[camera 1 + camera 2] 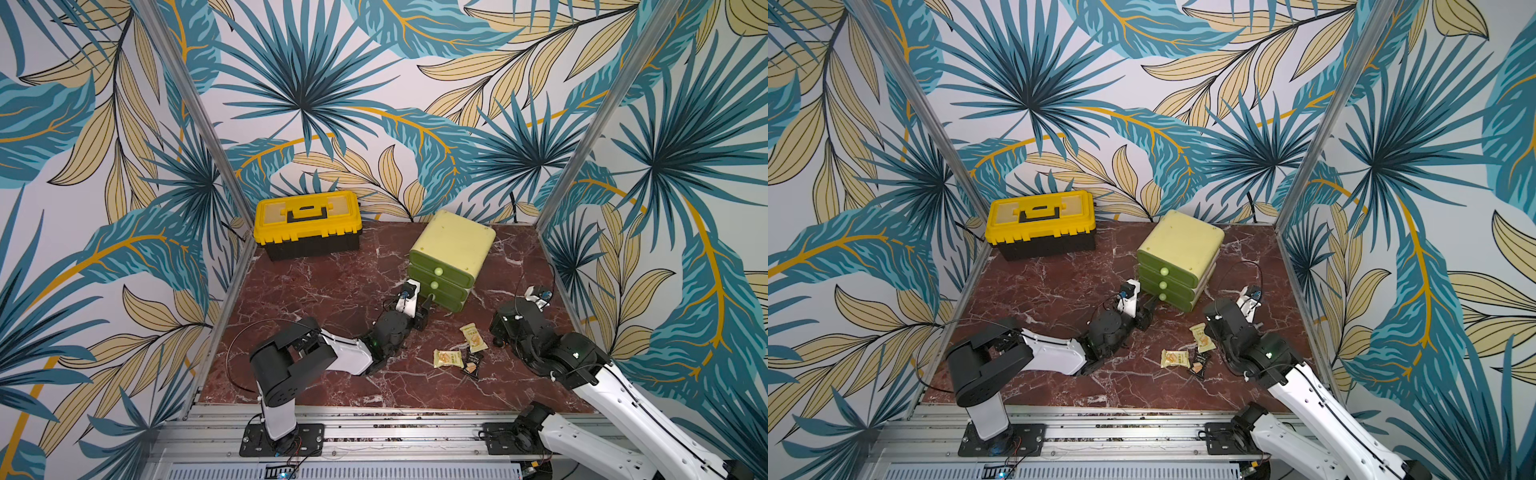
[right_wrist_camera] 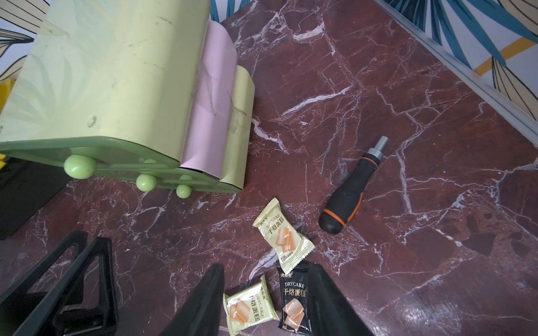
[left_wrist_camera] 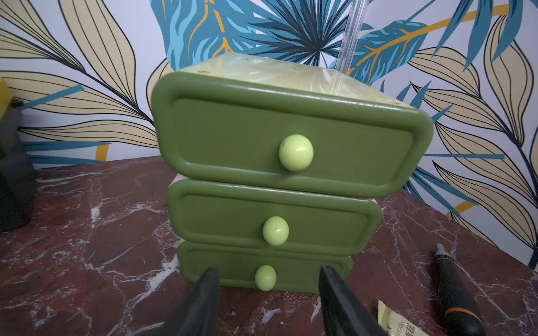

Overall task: Take the cookies out of the drawer
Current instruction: Open the drawer in the storage box.

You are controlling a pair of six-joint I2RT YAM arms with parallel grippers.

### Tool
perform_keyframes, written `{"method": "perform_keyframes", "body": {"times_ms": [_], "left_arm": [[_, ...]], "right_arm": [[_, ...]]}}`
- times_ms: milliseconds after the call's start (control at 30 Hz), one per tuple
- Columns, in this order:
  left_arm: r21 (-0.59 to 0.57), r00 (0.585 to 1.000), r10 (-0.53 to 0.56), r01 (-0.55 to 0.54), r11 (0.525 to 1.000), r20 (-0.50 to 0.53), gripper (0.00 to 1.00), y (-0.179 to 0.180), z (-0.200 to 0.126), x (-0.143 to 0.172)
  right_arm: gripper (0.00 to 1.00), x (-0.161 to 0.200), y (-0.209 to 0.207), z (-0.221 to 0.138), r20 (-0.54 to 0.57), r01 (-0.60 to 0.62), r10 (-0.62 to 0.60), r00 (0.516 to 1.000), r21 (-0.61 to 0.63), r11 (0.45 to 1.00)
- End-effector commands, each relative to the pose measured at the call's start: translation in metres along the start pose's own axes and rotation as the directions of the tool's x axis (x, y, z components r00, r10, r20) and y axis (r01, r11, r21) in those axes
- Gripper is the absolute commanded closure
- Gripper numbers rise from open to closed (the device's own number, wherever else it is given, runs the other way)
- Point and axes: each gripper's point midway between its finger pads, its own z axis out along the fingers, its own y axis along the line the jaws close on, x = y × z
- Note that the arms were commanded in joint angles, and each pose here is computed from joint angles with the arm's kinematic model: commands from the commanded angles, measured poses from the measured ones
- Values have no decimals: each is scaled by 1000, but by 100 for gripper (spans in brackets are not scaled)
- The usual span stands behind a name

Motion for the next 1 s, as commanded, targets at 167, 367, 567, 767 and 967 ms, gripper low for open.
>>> {"method": "perform_keyframes", "body": {"times_ms": [167,367,567,767,967], "left_arm": [[18,998,-59,58,998,25,41,4,18,5],[36,999,-51,51,998,2,43,-1,28,13],[40,999,-51,51,998,10,45,-3,42,18],[35,998,-48,47,998,29,46,-3,56,19],[17,998,-57,56,998,31,47,3,62,22]], "right_arm": [[49,17,5,10,-51,41,-42,998,-27,999],[49,18,3,11,-47,42,-43,998,-23,999],[49,15,2,10,-36,40,-41,998,-23,999],[49,14,1,8,-28,38,-39,999,-29,999],[49,12,2,7,-22,42,-43,999,-31,999]]}}
